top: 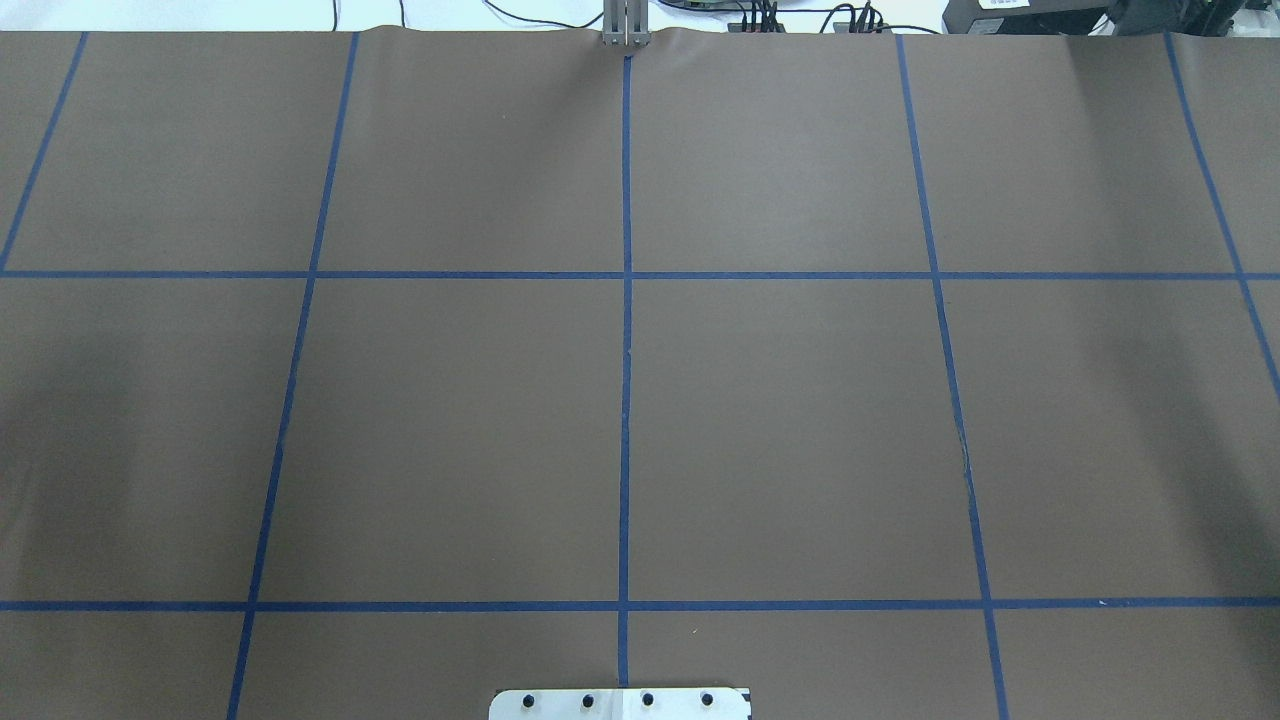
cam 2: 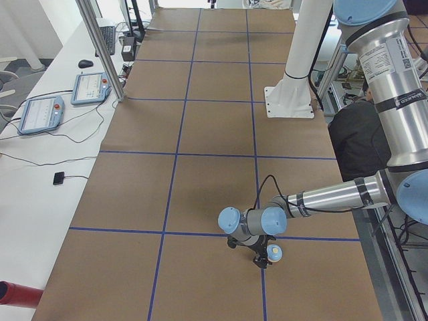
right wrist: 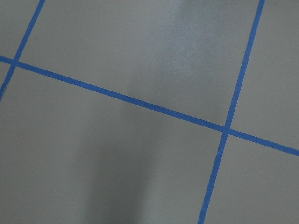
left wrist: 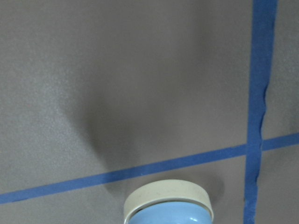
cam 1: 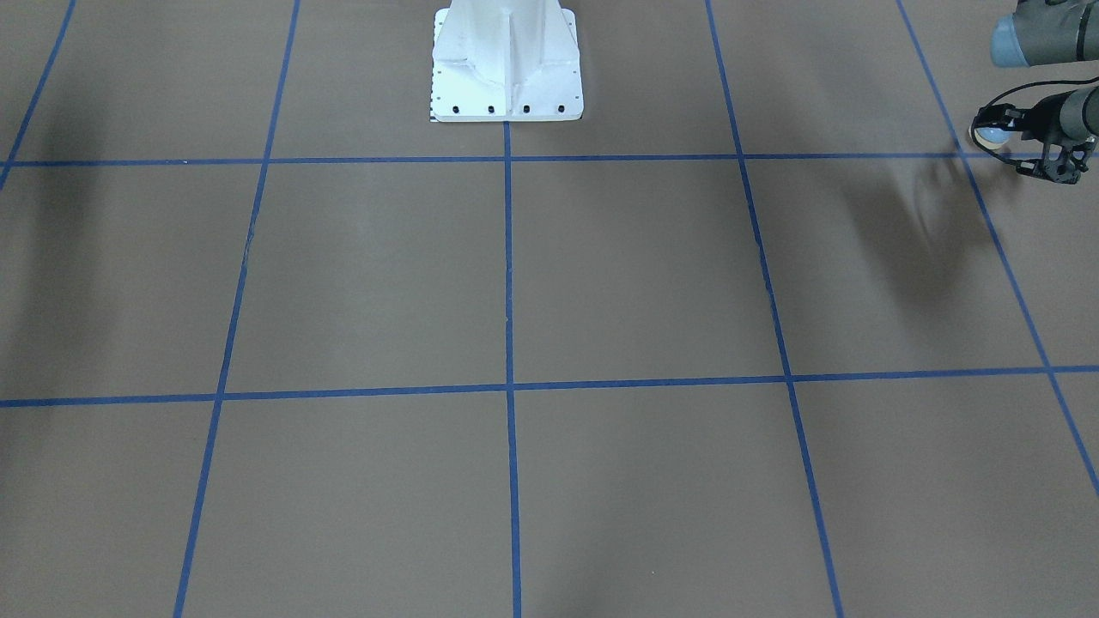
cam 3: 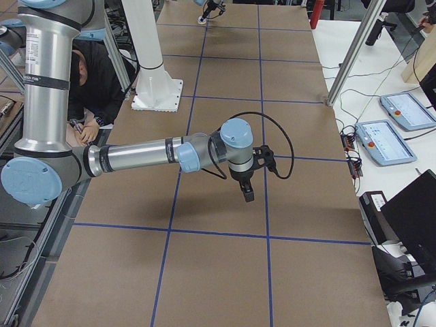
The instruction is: Place and press bell with both arms
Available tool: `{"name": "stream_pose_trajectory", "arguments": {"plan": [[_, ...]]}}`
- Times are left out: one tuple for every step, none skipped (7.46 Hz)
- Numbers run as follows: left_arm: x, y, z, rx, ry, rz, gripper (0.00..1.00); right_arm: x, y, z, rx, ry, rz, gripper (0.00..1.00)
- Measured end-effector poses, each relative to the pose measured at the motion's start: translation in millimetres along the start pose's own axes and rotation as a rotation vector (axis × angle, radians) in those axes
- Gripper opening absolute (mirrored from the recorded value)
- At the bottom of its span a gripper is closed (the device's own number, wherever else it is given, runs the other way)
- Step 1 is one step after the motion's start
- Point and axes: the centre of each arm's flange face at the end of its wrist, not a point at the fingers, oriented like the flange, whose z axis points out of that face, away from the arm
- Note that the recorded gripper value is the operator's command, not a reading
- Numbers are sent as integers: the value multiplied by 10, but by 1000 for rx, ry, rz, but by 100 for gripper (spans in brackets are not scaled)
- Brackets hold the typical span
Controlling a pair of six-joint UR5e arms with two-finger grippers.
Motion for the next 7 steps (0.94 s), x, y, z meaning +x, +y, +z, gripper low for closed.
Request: {"name": "stream_pose_trajectory", "arguments": {"plan": [[7, -6, 0, 2, 0, 3, 100, -2, -4, 1, 0, 0, 0, 100], [15, -11, 4, 2, -1, 0, 100, -4, -6, 3, -1, 0, 0, 100], [35, -20, 24, -4, -3, -12, 100, -5, -8, 3, -1, 0, 0, 100], [63, -33, 55, -15, -8, -22, 100, -5, -8, 4, -1, 0, 0, 100], [87, -42, 81, -24, -12, -31, 100, -5, -8, 4, -1, 0, 1, 100], [110, -52, 106, -33, -17, -45, 100, -5, -7, 5, -1, 0, 1, 100], [127, -58, 130, -41, -23, -56, 100, -6, -7, 5, -2, -2, 1, 100]]}}
